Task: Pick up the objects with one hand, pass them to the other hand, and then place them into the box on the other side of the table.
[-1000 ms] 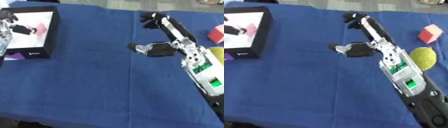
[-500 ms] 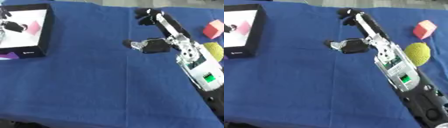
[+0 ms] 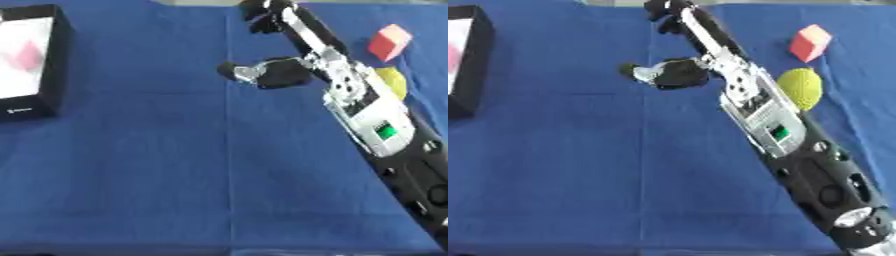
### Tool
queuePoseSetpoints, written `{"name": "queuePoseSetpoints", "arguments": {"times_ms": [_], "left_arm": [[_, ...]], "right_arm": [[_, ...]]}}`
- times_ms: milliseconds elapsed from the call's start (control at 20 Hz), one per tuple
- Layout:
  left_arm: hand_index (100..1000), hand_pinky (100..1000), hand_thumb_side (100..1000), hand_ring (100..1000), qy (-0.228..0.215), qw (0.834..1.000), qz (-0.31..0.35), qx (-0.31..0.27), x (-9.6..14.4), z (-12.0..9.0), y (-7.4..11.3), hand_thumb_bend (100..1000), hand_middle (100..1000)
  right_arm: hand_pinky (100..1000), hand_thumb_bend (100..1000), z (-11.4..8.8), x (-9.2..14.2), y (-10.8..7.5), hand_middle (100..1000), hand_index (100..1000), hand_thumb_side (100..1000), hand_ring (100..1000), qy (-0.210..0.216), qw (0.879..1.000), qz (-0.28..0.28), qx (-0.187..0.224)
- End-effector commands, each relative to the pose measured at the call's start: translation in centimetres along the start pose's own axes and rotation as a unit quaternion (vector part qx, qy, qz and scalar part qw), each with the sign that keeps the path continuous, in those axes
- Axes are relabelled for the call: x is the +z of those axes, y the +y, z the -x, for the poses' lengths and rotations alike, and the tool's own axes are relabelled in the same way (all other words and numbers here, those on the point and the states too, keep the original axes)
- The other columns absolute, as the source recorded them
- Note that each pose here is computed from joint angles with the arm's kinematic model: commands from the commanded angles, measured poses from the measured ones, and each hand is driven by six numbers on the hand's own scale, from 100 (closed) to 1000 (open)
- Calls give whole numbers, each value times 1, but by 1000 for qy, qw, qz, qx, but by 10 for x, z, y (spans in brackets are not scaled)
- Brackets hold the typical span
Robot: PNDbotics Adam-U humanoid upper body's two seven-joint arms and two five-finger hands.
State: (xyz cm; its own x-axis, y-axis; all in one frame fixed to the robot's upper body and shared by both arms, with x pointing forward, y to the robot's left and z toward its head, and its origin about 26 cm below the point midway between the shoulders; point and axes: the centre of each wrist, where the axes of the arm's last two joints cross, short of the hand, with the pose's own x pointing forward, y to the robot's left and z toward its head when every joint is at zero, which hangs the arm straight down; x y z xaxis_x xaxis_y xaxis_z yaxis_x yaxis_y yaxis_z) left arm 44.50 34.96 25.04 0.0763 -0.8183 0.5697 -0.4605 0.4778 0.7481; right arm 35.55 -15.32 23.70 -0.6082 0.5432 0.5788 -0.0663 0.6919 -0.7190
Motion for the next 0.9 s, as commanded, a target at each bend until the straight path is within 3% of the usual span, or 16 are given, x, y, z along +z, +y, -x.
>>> {"name": "queuePoseSetpoints", "arguments": {"times_ms": [50, 300, 550, 800, 900], "left_arm": [[721, 809, 396, 697, -30, 999, -30, 12, -1, -10, 22, 212, 635], [722, 812, 397, 701, -38, 999, -24, 10, 2, -13, 22, 210, 638], [723, 813, 401, 703, -31, 999, -19, 2, 3, -11, 21, 210, 641], [723, 813, 401, 703, -30, 999, -18, 0, 3, -11, 21, 210, 641], [723, 814, 405, 706, -27, 1000, -14, -6, 3, -8, 19, 211, 644]], "right_arm": [[838, 608, 0, -2, -21, 763, 865, 320, 765, 3, 999, 30, 25], [845, 615, 8, -5, -39, 772, 861, 354, 778, 29, 998, 35, 51], [853, 618, 8, -12, -57, 797, 860, 378, 800, 43, 996, 0, 75], [853, 618, 8, -14, -61, 797, 860, 378, 800, 46, 996, -9, 75], [867, 610, 9, -17, -64, 821, 863, 426, 818, 56, 994, -20, 95]]}}
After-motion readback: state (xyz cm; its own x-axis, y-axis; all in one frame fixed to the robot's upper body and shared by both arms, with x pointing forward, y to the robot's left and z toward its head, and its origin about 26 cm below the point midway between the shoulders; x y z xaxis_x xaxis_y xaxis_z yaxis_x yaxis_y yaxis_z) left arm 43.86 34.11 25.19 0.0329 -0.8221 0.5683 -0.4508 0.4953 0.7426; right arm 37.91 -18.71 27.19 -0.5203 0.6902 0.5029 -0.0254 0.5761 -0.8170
